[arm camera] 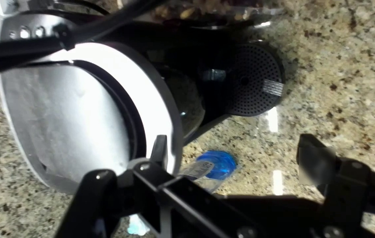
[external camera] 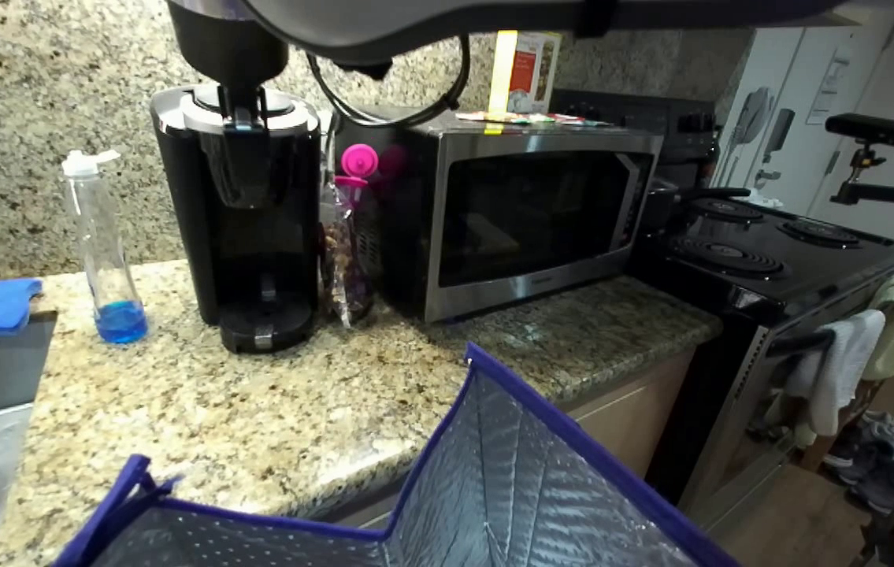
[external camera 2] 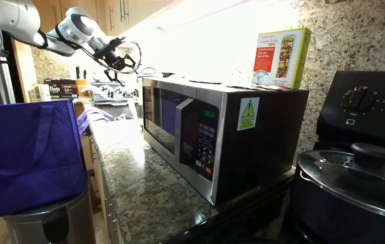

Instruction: Close the microwave door, remove the pink object from the top of the microwave, open the coffee maker

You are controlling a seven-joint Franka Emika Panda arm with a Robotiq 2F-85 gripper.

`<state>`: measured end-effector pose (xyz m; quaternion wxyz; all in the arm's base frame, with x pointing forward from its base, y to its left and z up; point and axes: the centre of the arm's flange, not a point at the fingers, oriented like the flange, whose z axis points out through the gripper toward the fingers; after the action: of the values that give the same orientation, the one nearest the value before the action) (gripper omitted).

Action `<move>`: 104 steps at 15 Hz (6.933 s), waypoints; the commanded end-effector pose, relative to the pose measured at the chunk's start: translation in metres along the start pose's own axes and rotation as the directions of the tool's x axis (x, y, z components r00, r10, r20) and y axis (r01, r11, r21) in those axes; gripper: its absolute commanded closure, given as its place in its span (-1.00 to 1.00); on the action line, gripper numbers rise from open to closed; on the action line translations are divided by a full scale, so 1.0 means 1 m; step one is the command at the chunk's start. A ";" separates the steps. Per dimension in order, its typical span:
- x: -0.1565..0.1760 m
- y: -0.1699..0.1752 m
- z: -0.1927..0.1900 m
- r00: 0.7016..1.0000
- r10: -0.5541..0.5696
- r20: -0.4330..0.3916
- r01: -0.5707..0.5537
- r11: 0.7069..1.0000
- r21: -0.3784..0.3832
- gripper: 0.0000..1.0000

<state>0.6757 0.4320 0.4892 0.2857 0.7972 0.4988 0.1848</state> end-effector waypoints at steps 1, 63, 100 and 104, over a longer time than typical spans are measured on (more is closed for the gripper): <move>0.007 0.028 -0.005 0.999 0.017 0.046 -0.008 0.982 -0.191 -1.00; -0.019 0.030 -0.057 0.972 0.226 -0.060 -0.233 0.949 -0.211 -1.00; -0.054 0.098 -0.020 0.989 0.146 -0.031 -0.133 0.768 -0.626 -1.00; -0.068 0.091 -0.019 0.961 0.276 -0.033 -0.253 0.820 -0.513 -1.00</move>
<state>0.7215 0.3608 0.5654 0.5170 0.7111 0.3307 0.3429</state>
